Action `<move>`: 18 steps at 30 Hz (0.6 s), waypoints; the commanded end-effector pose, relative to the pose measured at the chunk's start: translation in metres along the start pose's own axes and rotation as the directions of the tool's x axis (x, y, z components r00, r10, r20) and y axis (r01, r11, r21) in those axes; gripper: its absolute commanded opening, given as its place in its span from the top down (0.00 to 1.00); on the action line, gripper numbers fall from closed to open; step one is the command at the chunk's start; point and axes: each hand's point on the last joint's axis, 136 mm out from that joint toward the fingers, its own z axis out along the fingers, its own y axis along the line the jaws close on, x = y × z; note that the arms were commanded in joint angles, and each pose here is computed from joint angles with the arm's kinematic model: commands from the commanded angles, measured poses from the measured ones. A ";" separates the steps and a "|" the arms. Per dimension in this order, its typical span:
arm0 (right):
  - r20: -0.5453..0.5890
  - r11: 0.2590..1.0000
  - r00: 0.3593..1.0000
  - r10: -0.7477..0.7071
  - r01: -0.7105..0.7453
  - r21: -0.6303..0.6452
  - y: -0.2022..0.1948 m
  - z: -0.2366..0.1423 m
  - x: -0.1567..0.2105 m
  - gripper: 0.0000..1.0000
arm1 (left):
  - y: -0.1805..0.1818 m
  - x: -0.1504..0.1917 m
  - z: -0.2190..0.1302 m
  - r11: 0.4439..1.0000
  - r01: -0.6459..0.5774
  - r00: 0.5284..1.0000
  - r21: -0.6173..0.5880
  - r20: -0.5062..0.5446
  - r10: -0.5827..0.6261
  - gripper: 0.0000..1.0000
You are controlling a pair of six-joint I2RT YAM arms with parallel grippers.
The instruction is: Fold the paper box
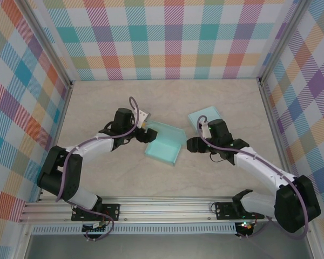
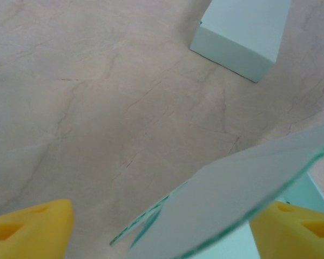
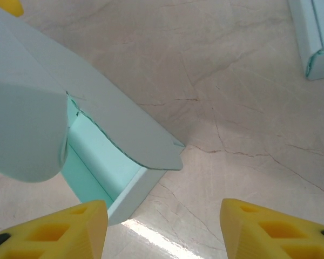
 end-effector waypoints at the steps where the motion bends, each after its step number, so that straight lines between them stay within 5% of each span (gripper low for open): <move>1: 0.050 0.997 0.996 -0.071 0.073 -0.034 0.017 0.003 -0.022 0.42 | -0.001 -0.016 0.001 0.999 -0.024 0.998 0.034 0.054 0.022 0.23; 8: 0.038 0.993 0.992 -0.121 0.120 0.015 0.018 0.022 -0.035 0.46 | 0.002 -0.013 0.006 0.999 -0.023 0.999 0.023 0.048 0.022 0.38; 18: 0.010 0.983 0.985 -0.170 0.169 0.068 0.021 0.040 -0.040 0.68 | 0.004 -0.013 -0.005 0.999 -0.020 0.998 -0.038 0.061 0.022 0.67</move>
